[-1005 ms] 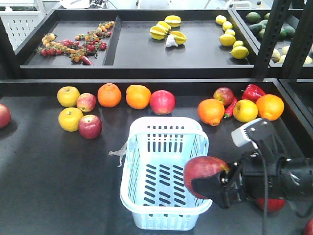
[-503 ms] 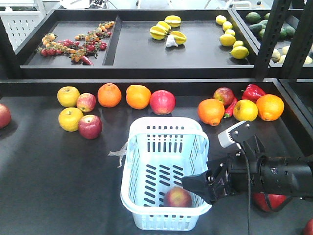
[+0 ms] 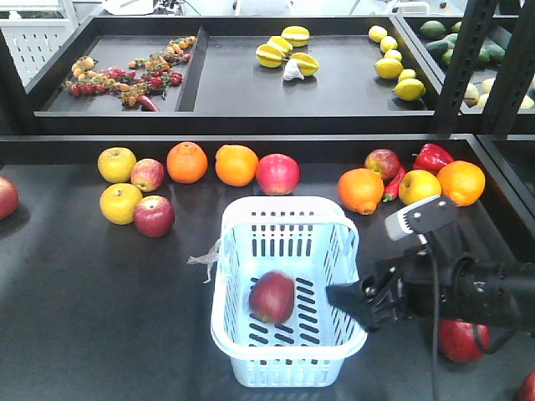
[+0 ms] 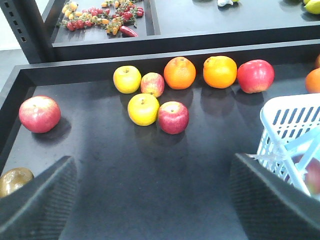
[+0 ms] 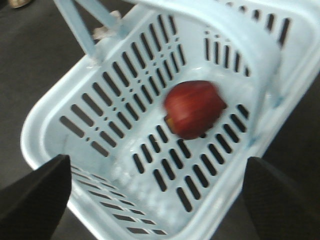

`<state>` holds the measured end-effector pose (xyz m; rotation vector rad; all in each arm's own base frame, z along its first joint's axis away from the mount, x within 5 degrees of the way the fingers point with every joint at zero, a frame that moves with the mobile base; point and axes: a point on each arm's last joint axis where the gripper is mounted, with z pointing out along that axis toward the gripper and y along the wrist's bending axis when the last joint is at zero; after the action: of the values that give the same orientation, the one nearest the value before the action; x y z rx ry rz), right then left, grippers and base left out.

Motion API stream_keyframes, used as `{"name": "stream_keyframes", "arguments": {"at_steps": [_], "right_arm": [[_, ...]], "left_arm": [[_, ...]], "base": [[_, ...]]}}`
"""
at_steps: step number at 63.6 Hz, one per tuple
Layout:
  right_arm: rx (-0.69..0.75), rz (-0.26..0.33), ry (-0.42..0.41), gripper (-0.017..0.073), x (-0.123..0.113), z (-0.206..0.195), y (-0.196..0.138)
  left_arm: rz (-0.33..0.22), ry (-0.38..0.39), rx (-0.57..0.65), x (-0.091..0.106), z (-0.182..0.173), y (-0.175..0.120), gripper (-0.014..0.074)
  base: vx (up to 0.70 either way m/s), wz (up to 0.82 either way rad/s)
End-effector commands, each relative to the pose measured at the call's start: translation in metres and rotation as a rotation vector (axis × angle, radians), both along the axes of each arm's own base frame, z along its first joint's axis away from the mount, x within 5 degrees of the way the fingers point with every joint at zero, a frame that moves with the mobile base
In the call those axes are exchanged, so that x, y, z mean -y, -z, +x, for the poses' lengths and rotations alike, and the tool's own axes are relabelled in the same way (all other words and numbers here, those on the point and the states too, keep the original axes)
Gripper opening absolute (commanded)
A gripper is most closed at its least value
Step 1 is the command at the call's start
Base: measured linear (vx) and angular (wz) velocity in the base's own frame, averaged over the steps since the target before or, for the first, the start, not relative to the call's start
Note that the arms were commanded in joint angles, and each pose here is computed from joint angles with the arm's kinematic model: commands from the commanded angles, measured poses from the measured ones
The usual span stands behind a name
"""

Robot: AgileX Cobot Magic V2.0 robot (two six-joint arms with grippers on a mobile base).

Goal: Pick three apples into basket with both arms
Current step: 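Carry the red apple over the basket and release it inside, then move the right gripper back and grasp the second red apple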

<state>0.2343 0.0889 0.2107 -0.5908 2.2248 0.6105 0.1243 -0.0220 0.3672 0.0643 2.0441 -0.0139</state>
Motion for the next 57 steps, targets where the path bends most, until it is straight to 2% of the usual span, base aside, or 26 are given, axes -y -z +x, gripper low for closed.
{"name": "stream_keyframes", "arguments": {"at_steps": [1,8,16,27,35,42,51,57], "right_arm": [[0.070,0.000,0.066,0.0649,0.006,-0.003,-0.026],[0.110,-0.054,0.136,0.0640,0.014,-0.008,-0.036],[0.122,-0.114,0.267,0.0620,0.031,-0.005,-0.038],[0.029,-0.169,0.453,0.0595,0.073,0.001,-0.027],[-0.049,-0.181,0.587,0.0590,0.103,0.005,-0.015],[-0.111,-0.205,0.616,0.0590,0.115,0.010,0.001],[-0.173,-0.263,0.580,0.0590,0.119,0.020,0.026],[-0.203,-0.287,0.586,0.0590,0.122,0.025,0.041]], "left_arm": [[-0.012,0.015,0.076,0.001,0.001,-0.012,0.0587],[-0.012,0.015,0.076,0.001,0.001,-0.012,0.0587],[-0.012,0.015,0.076,0.001,0.001,-0.012,0.0587],[-0.012,0.015,0.076,0.001,0.001,-0.012,0.0587],[-0.012,0.015,0.076,0.001,0.001,-0.012,0.0587],[-0.012,0.015,0.076,0.001,0.001,-0.012,0.0587],[-0.012,0.015,0.076,0.001,0.001,-0.012,0.0587],[-0.012,0.015,0.076,0.001,0.001,-0.012,0.0587]], "base": [[0.00,0.00],[0.00,0.00],[0.00,0.00],[0.00,0.00],[0.00,0.00],[0.00,0.00],[0.00,0.00],[0.00,0.00]]}}
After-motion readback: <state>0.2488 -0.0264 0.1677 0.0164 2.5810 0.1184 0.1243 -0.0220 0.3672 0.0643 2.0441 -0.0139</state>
